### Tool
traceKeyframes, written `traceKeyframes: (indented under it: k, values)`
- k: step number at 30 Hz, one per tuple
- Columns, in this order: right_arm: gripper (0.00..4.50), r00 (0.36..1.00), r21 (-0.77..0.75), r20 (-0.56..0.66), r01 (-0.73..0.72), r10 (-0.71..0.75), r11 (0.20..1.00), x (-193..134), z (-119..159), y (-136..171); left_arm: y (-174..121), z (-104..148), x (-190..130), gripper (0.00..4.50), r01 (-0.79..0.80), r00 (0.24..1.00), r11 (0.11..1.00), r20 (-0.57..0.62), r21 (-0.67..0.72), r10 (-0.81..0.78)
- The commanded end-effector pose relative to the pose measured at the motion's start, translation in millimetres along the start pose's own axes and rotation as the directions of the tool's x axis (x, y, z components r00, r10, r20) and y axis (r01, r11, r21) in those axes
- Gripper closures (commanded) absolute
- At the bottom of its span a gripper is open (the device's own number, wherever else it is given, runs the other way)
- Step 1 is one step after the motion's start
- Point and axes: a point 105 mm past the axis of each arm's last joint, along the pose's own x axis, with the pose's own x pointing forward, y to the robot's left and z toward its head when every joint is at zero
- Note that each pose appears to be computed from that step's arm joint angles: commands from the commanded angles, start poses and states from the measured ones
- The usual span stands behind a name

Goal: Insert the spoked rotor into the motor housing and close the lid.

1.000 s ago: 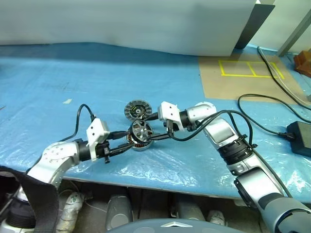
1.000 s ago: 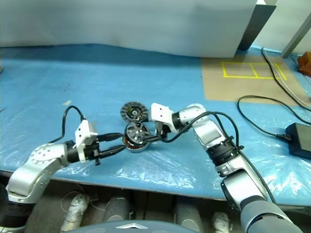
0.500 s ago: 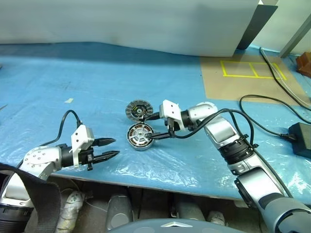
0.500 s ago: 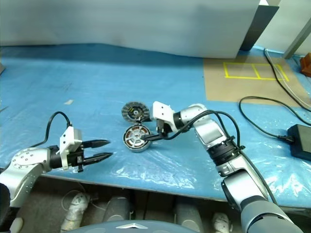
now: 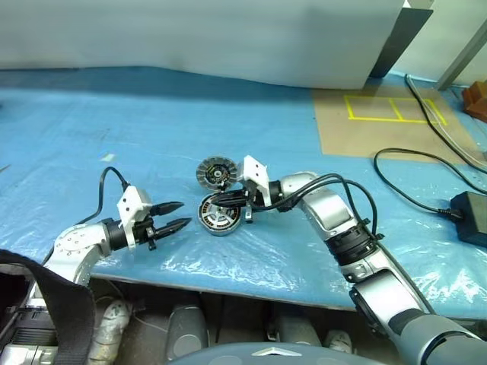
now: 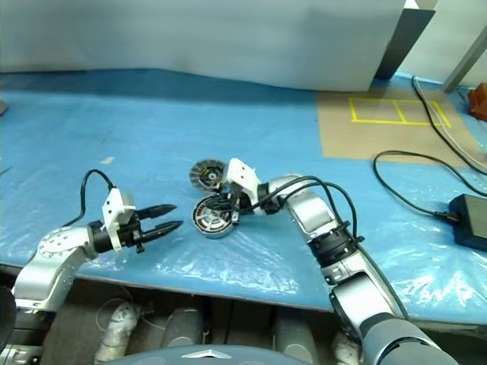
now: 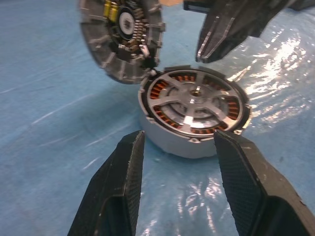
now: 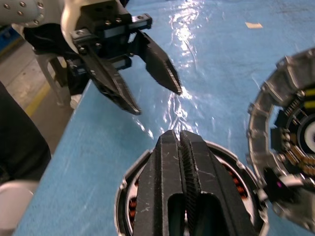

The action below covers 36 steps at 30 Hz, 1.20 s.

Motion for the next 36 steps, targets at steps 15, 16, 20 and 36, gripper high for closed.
traceKeyframes:
  k: [15, 16, 20, 36]
  values:
    - [4.37, 0.995, -0.053, -0.075, 0.067, -0.071, 0.996, -28.1, -23.4, -11.3, 60.1, 57.4, 50.2, 2.16, -0.334, 0.880, 0.929, 0.302, -0.158, 0.367]
    - [4.37, 0.996, -0.030, -0.059, 0.067, -0.069, 0.997, -33.1, -19.2, -10.2, 65.0, 64.4, 50.6, 2.16, -0.335, 0.868, 0.926, 0.326, -0.171, 0.374]
    - [4.37, 0.989, 0.003, -0.085, 0.118, -0.117, 0.993, -54.0, -25.9, -8.5, 79.6, 88.2, 50.1, 2.16, -0.293, 0.838, 0.920, 0.394, -0.259, 0.377]
    - [4.41, 0.929, 0.088, -0.187, 0.340, -0.319, 0.936, -96.8, -60.7, 5.5, 86.1, 82.3, 114.9, 3.78, -0.035, 0.935, 0.945, 0.324, -0.325, 0.146]
